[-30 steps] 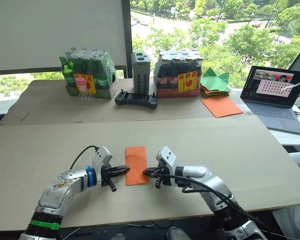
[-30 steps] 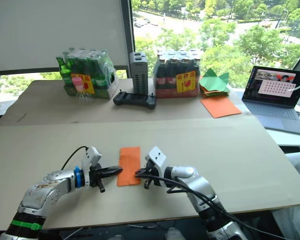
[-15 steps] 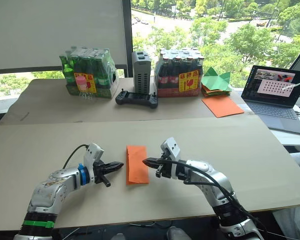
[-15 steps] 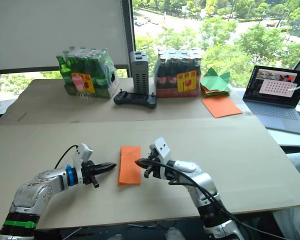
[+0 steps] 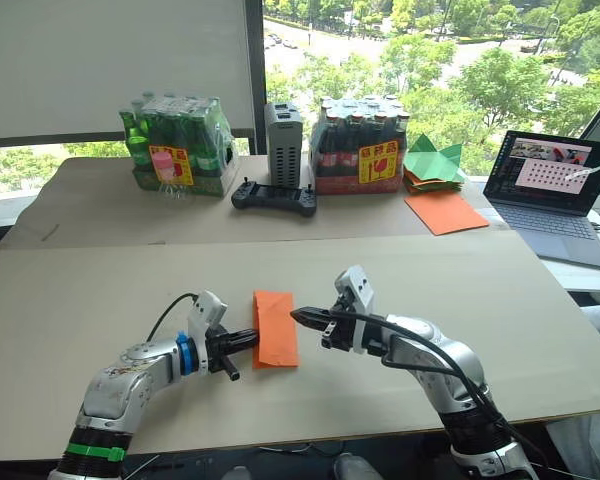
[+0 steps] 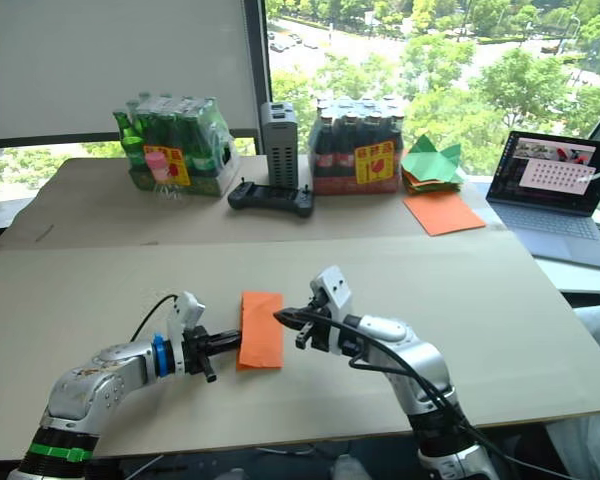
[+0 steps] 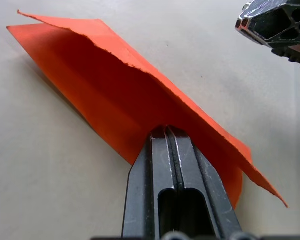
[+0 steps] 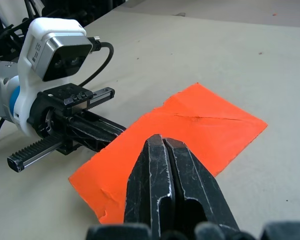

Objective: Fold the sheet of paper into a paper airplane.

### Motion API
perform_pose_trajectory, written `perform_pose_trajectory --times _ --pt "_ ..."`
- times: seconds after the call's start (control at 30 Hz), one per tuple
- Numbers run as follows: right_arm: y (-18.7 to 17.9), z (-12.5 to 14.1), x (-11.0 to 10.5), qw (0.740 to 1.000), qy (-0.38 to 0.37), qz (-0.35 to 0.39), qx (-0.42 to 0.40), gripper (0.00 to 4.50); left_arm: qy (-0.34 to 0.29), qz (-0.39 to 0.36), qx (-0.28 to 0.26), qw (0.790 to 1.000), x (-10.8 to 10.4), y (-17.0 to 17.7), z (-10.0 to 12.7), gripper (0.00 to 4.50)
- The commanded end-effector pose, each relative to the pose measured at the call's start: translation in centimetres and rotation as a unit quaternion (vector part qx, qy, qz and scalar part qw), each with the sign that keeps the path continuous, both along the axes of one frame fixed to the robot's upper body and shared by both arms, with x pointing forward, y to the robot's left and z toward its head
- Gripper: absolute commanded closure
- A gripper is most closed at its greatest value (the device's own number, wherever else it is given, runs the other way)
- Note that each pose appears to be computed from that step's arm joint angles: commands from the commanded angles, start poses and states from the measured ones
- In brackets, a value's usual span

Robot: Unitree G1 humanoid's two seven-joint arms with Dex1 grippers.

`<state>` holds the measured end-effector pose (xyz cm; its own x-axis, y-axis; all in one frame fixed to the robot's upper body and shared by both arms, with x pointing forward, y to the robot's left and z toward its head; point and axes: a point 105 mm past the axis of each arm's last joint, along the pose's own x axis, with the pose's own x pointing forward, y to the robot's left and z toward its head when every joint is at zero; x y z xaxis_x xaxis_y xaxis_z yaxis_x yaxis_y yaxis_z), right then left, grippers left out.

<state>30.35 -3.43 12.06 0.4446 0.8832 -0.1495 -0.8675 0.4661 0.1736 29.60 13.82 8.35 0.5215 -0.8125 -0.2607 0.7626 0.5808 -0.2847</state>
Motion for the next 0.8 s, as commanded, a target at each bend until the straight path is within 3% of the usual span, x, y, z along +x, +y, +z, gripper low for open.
perform_pose_trajectory --times 0.03,0.53,0.8 --pt "0.0 1.8 -0.4 0.999 -0.024 0.006 0.021 4.5 -0.024 -0.027 -0.016 0.999 0.0 -1.4 1.8 4.46" --pt "-0.1 5.1 -1.8 0.996 -0.046 0.027 0.07 4.5 -0.032 -0.086 0.016 0.996 0.5 -4.3 1.3 4.46" --pt "-1.1 3.0 -4.0 0.997 -0.049 0.062 -0.009 4.5 -0.022 -0.081 0.044 0.995 1.0 -3.4 -0.4 4.46"
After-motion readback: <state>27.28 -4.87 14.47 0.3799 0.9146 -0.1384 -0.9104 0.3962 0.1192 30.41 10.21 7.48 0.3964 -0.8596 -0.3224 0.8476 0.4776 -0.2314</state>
